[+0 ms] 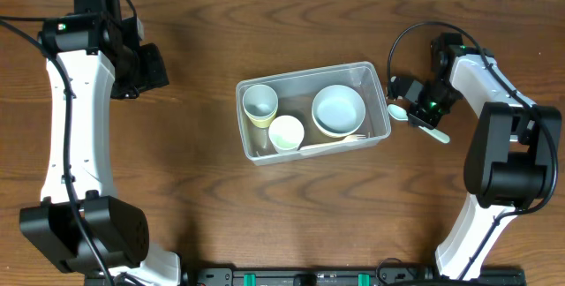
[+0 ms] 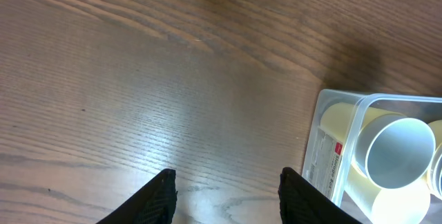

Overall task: Pack container
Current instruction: 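Close the right gripper on the green spoon handle and lift it, then carry the green spoon over the container and release it inside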

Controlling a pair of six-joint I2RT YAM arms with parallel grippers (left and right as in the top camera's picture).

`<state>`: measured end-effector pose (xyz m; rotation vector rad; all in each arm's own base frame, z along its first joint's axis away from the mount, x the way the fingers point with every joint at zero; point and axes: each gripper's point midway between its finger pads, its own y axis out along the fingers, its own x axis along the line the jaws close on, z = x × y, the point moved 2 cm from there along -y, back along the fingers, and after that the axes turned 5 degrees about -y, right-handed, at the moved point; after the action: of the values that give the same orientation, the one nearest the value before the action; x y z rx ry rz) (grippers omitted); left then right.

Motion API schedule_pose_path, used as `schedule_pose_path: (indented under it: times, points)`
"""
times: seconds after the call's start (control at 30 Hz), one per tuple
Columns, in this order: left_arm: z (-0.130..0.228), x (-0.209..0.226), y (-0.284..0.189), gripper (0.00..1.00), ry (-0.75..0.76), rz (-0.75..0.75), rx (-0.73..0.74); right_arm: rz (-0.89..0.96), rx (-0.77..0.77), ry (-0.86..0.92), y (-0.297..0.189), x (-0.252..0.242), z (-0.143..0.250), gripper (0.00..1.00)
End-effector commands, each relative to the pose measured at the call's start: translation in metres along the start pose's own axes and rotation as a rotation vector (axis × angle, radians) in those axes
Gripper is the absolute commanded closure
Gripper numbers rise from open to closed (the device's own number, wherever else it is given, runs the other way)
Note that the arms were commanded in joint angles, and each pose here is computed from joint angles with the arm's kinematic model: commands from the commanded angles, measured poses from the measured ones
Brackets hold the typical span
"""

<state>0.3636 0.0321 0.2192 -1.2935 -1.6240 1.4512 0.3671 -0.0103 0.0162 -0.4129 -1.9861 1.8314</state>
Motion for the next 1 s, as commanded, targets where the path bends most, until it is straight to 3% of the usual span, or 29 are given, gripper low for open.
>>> schedule_pose_path:
  times: [0.0,0.33,0.57,0.7,0.8,0.97]
  points:
    - [0.003,-0.002,-0.005,0.51,0.001,0.012,-0.004,-0.057,0.003,0.013,0.017,0.01,0.0,0.97]
    - [0.003,-0.002,-0.005,0.51,0.001,0.012,-0.005,0.077,-0.089,0.457,0.01,-0.026,-0.017,0.99]
    - [0.003,-0.002,-0.005,0.51,0.001,0.011,-0.004,0.23,-0.255,0.587,-0.076,-0.054,-0.046,0.99]
    - [0.003,-0.002,-0.005,0.51,0.001,0.011,-0.003,0.326,-0.428,0.501,-0.155,-0.043,-0.082,0.99]
    - [0.003,-0.001,-0.003,0.51,0.001,0.01,0.0,0.398,-0.496,0.316,-0.2,-0.01,-0.111,0.99]
    - [0.006,0.0,0.0,0.51,-0.001,0.006,0.014,0.391,-0.453,-0.079,-0.214,0.065,-0.149,0.99]
